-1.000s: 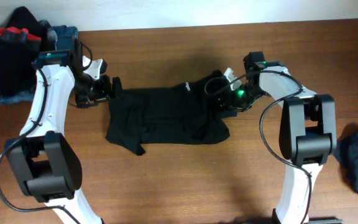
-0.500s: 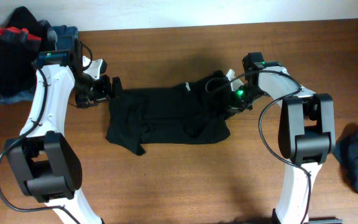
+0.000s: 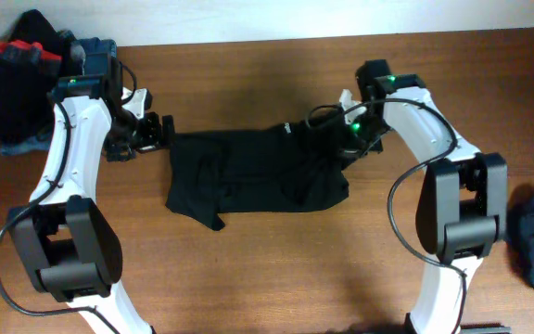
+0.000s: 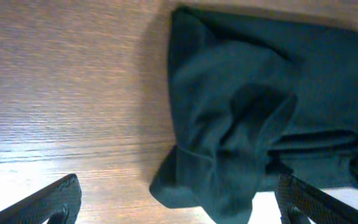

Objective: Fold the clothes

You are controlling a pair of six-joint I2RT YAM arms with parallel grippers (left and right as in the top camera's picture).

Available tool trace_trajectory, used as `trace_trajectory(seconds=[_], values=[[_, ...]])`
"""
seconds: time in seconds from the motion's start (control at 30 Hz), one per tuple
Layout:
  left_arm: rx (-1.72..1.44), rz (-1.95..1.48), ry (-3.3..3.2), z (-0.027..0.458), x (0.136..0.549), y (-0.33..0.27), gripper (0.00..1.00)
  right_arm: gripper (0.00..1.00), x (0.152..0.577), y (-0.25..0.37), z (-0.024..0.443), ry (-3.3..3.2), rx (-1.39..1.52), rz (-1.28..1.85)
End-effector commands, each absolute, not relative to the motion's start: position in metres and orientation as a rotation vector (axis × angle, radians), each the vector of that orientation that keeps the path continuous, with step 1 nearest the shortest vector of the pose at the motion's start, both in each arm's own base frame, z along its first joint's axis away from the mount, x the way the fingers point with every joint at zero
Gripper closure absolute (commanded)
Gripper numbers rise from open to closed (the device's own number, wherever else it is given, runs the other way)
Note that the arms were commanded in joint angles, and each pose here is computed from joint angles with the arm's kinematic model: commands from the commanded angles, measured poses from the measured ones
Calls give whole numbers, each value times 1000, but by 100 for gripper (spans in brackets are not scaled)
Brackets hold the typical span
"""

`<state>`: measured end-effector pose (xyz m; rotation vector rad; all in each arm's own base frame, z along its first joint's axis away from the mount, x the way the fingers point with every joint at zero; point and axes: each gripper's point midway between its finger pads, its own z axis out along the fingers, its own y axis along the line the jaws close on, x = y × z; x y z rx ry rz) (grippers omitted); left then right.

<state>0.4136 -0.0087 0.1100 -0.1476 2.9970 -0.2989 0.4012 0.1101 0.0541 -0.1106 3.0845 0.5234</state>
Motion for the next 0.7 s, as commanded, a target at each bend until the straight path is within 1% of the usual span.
trace_trajectory(seconds=[0.0,0.27,0.47,0.67], values=[[-189,-235,2979,115,416,-2,1,96,407,118,70,3049,-111,379],[-192,-196,2980,115,416,3,1,96,400,137,67,3056,-148,239],[-191,-196,2977,115,417,3,1,96,398,154,72,3043,-185,245],[-191,-196,2977,115,417,3,1,96,403,185,90,2983,-238,275]])
